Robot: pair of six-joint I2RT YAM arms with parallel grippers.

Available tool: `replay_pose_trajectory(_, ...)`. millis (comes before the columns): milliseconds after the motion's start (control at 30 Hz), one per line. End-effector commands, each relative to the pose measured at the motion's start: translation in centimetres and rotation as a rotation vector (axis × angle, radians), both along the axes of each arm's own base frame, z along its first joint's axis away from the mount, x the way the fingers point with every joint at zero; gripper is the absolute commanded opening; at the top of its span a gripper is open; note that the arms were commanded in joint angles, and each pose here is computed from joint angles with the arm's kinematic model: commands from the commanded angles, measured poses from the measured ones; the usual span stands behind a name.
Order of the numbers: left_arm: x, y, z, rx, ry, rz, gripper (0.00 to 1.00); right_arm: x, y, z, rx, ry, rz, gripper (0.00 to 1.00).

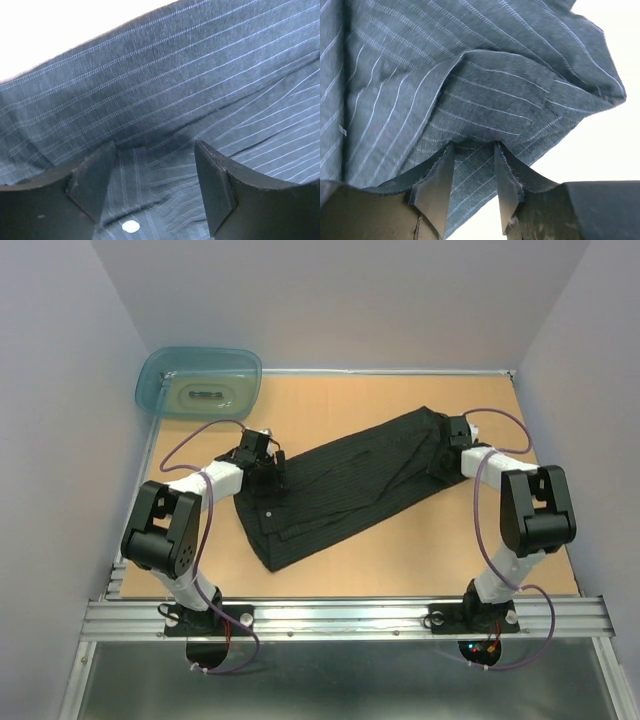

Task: Fold and stack the long sleeve shirts
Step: Fold the shirt

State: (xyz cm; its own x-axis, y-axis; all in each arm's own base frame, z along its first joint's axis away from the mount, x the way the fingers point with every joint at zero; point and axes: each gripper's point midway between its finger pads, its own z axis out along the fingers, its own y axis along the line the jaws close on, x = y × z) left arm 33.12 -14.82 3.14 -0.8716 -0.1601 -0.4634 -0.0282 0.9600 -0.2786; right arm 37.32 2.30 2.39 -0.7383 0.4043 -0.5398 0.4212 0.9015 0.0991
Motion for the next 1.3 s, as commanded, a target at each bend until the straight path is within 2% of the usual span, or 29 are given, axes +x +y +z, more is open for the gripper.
replay_pose_trajectory(0,-2.3,-0.9,-1.3,-0.088,0.079,0.034,0.76,3.9,-0.3,-2.8,-0.067,0.022,0.050,0.43)
replay_pose_trajectory(100,-3.7,-1.8,-0.8,-0.157,0.092,0.016,0.76,8.0,0.5,-2.4,-0.065,-0.023,0.119,0.43)
replay_pose_trajectory(133,-4.7,-2.5,-0.5,-0.183,0.099,-0.003,0.76,11.0,1.1,-2.2,-0.071,-0.052,0.162,0.44)
replay_pose_trajectory(200,-6.0,-3.8,-0.1,-0.201,0.099,-0.044,0.76,14.3,2.4,-1.2,-0.038,-0.104,0.238,0.47)
replay_pose_trajectory(233,-6.5,-4.6,0.5,-0.213,0.092,-0.073,0.76,17.5,3.2,1.1,-0.031,-0.181,0.265,0.47)
replay_pose_trajectory(300,-8.4,-7.4,1.8,-0.254,0.087,-0.166,0.77,19.1,5.2,0.4,0.005,-0.186,0.332,0.50)
replay_pose_trajectory(400,-10.0,-9.5,3.6,-0.290,0.071,-0.235,0.78,21.6,6.7,3.8,-0.017,-0.258,0.383,0.53)
replay_pose_trajectory(567,-8.5,-8.4,7.4,-0.235,-0.074,-0.192,0.80,19.3,8.1,8.0,-0.022,-0.294,0.396,0.58)
replay_pose_trajectory(700,-6.9,-6.5,9.1,-0.141,-0.150,-0.127,0.80,13.1,9.8,9.5,0.004,-0.268,0.394,0.59)
replay_pose_trajectory(833,-5.9,-5.9,7.0,-0.087,-0.120,-0.104,0.76,7.3,11.8,9.1,0.073,-0.229,0.378,0.60)
replay_pose_trajectory(967,-4.3,-6.0,4.9,-0.061,-0.096,-0.106,0.68,3.3,13.6,7.1,0.146,-0.162,0.384,0.58)
replay_pose_trajectory(1100,-2.9,-6.1,3.5,-0.020,-0.074,-0.116,0.59,3.0,13.6,5.4,0.144,-0.123,0.369,0.56)
replay_pose_trajectory(1200,-3.3,-6.4,1.6,-0.011,-0.015,-0.130,0.49,4.1,13.4,3.8,0.108,-0.097,0.367,0.51)
replay_pose_trajectory(1267,-4.1,-6.8,0.4,-0.028,0.031,-0.151,0.47,4.9,13.4,2.6,0.080,-0.080,0.380,0.50)
